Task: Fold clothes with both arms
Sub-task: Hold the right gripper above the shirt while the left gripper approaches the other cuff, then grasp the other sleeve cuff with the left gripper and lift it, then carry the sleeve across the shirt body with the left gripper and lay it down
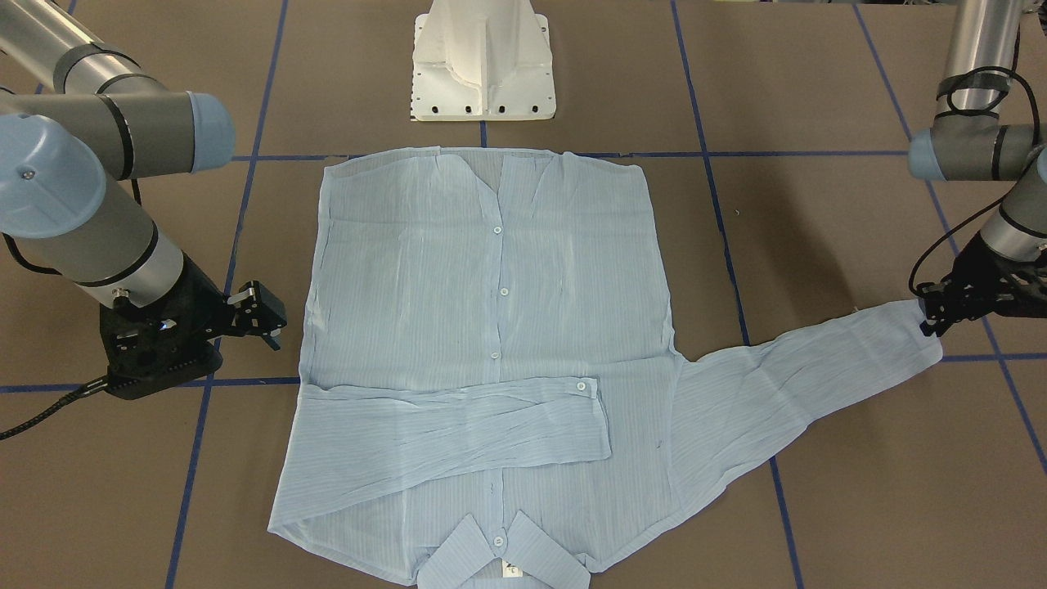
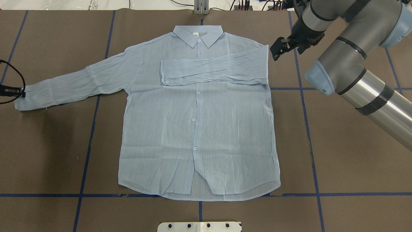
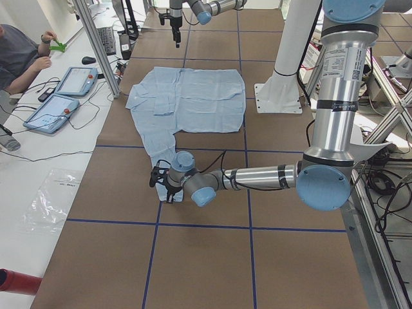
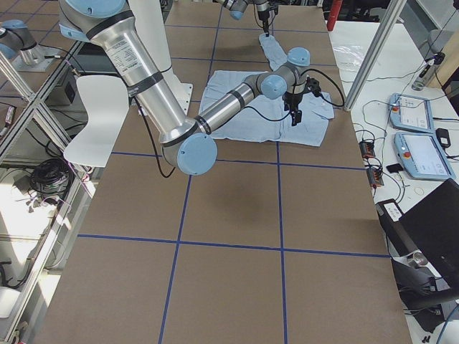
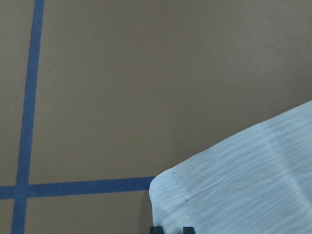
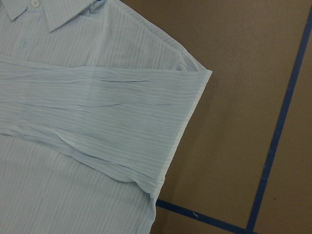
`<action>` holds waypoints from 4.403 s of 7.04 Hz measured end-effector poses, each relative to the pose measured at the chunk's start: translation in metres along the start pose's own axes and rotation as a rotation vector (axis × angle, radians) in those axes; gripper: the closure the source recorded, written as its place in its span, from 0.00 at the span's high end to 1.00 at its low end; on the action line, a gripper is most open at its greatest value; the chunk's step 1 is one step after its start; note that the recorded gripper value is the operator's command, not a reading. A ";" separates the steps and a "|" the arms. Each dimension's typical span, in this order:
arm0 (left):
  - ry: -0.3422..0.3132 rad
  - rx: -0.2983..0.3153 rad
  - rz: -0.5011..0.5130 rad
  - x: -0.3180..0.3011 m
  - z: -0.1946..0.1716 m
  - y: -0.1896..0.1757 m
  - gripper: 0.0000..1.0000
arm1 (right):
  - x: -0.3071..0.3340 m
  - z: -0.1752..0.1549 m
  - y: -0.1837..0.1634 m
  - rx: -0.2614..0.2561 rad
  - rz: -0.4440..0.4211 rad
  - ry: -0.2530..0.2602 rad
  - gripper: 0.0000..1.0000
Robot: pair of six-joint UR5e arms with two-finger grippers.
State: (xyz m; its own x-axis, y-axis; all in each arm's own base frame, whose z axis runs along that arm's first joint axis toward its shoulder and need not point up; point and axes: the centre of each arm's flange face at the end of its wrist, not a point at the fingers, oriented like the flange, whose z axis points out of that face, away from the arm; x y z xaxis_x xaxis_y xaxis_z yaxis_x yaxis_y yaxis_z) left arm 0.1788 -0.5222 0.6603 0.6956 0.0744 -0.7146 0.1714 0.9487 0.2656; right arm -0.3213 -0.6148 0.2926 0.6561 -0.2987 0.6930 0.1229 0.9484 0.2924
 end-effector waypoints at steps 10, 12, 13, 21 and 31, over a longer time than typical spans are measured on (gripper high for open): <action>0.069 -0.130 -0.283 0.381 -0.260 -0.194 0.00 | 0.164 -0.013 0.125 -0.055 0.007 0.058 1.00; 0.176 -0.164 -0.376 0.447 -0.301 -0.208 0.00 | 0.197 -0.018 0.143 -0.069 0.022 0.055 1.00; 0.203 -0.182 -0.406 0.473 -0.304 -0.211 0.00 | 0.203 -0.019 0.146 -0.072 0.029 0.056 1.00; 0.349 -0.227 -0.585 0.662 -0.140 -0.182 0.00 | 0.222 -0.009 0.157 -0.099 0.058 0.072 1.00; 0.435 -0.142 -0.492 0.741 -0.048 -0.087 0.99 | 0.190 -0.018 0.154 -0.093 0.069 -0.011 1.00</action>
State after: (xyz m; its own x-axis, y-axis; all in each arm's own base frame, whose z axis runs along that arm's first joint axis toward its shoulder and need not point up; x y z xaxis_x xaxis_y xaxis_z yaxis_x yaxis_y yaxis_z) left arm 0.6459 -0.5349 0.0766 0.2099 -0.2881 -0.9343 0.2828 0.9326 -0.2241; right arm -0.1646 -0.5234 0.4579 0.6573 -0.2327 0.7168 0.1464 0.9724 0.1815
